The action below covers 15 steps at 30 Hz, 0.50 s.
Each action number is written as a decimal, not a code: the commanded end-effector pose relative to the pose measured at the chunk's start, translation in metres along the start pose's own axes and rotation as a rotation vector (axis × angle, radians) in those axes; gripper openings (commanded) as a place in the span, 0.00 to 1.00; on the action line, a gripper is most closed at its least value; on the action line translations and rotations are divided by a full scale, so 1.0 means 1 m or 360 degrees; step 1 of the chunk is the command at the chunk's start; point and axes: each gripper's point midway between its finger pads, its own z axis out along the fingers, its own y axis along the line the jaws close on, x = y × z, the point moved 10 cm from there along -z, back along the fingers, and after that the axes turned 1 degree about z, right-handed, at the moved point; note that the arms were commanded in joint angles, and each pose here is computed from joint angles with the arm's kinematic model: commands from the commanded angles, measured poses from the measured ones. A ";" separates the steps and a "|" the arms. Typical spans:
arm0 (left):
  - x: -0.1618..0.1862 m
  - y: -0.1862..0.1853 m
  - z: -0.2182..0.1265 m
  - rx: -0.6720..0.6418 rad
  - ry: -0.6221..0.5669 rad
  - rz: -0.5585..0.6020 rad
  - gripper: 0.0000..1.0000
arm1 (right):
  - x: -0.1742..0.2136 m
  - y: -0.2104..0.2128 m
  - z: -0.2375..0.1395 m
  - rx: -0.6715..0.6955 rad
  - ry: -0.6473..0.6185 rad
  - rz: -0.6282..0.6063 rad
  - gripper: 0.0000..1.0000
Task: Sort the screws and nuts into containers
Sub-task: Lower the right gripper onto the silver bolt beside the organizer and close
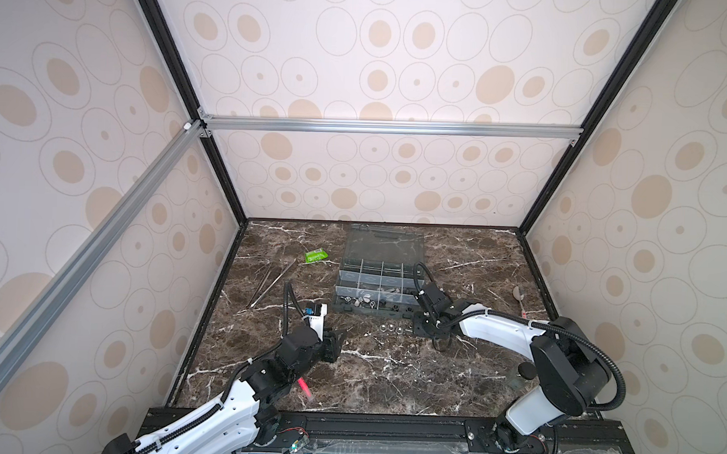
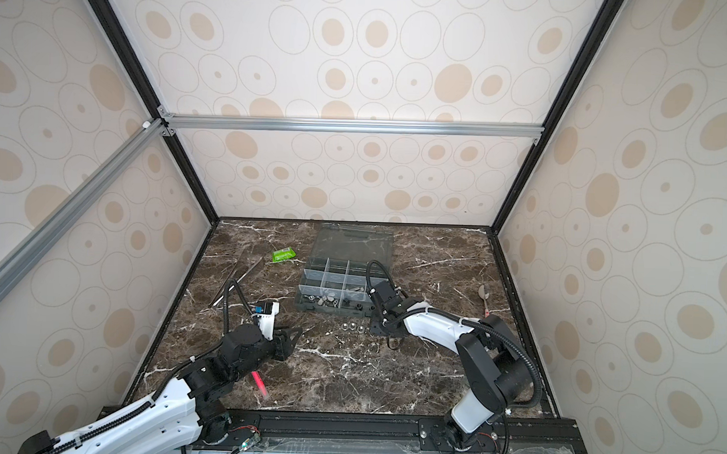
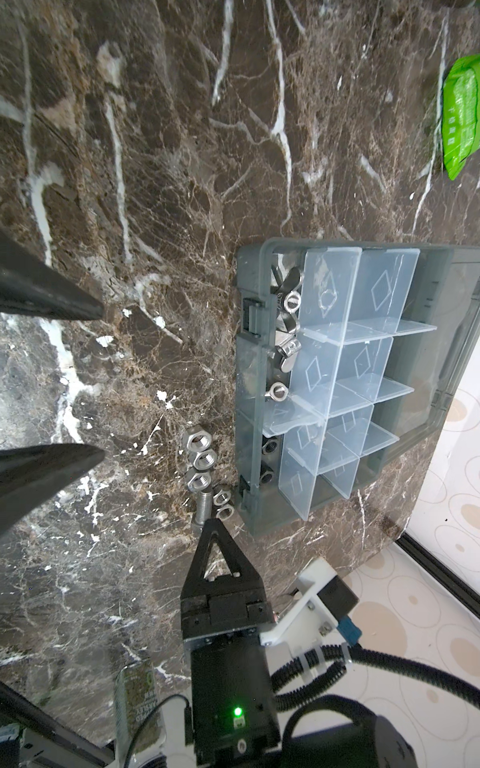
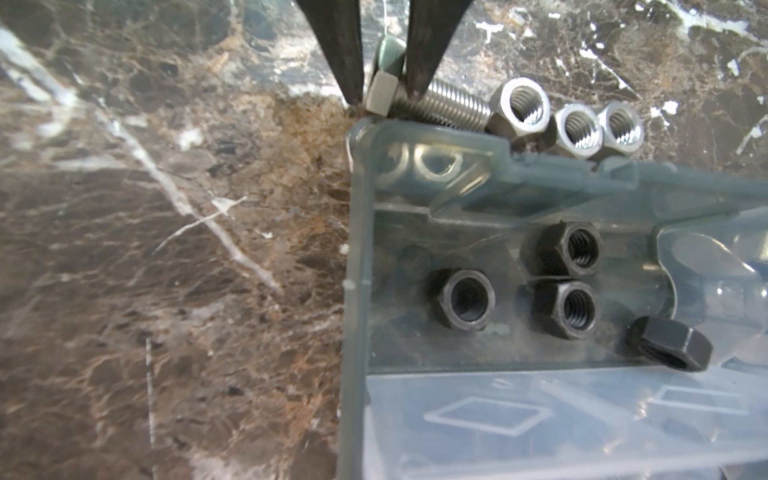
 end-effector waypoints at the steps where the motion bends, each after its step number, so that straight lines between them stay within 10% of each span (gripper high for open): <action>1: -0.004 -0.001 0.000 0.0013 -0.0039 -0.0048 0.49 | 0.006 -0.001 0.005 0.0029 0.0033 -0.0003 0.20; 15: -0.003 0.000 0.001 0.0013 -0.0038 -0.0055 0.49 | 0.012 -0.007 0.004 0.0040 0.0035 0.0008 0.11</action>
